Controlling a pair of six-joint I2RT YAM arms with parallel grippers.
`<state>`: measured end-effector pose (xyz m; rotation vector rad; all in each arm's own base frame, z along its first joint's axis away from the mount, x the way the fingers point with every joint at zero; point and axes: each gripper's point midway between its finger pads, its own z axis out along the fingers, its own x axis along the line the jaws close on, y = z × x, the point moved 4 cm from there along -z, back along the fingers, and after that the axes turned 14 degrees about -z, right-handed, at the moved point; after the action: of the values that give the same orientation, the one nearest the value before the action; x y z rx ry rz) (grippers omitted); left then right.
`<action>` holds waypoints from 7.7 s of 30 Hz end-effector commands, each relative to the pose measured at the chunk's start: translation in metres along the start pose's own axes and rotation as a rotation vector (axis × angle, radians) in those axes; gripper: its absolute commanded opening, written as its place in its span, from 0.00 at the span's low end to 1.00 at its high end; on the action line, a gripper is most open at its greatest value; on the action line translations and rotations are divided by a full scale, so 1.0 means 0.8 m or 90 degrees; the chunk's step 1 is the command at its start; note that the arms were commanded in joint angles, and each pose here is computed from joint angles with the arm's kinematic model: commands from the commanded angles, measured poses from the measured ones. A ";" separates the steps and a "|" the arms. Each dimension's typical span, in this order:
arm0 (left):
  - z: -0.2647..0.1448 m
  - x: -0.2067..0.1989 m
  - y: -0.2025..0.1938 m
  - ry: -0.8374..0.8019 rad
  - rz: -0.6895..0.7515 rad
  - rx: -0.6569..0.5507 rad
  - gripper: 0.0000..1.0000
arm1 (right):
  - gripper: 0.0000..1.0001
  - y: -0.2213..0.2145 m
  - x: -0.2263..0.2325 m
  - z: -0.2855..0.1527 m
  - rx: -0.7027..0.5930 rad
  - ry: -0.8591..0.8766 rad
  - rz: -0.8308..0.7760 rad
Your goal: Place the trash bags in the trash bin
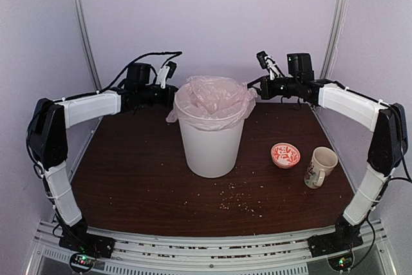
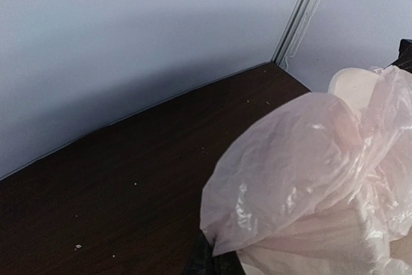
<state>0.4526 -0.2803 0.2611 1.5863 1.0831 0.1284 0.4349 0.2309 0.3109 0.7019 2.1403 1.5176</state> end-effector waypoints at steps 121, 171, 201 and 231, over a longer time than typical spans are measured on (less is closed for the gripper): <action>-0.104 -0.092 -0.263 -0.027 0.161 -0.014 0.05 | 0.02 -0.225 0.198 -0.076 0.274 0.177 -0.483; -0.006 0.015 -0.072 -0.146 -0.114 -0.116 0.57 | 0.47 -0.080 0.103 0.017 0.178 0.040 -0.158; -0.098 -0.034 -0.131 0.126 -0.100 -0.076 0.64 | 0.49 0.021 0.032 -0.140 0.145 -0.071 -0.137; -0.232 0.003 -0.049 0.405 0.167 -0.129 0.66 | 0.00 -0.022 0.303 -0.049 0.346 0.410 -0.421</action>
<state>0.3198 -0.1520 0.2695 1.5926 1.3420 0.8840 0.2185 0.3534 0.3109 -0.3905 2.8056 1.0018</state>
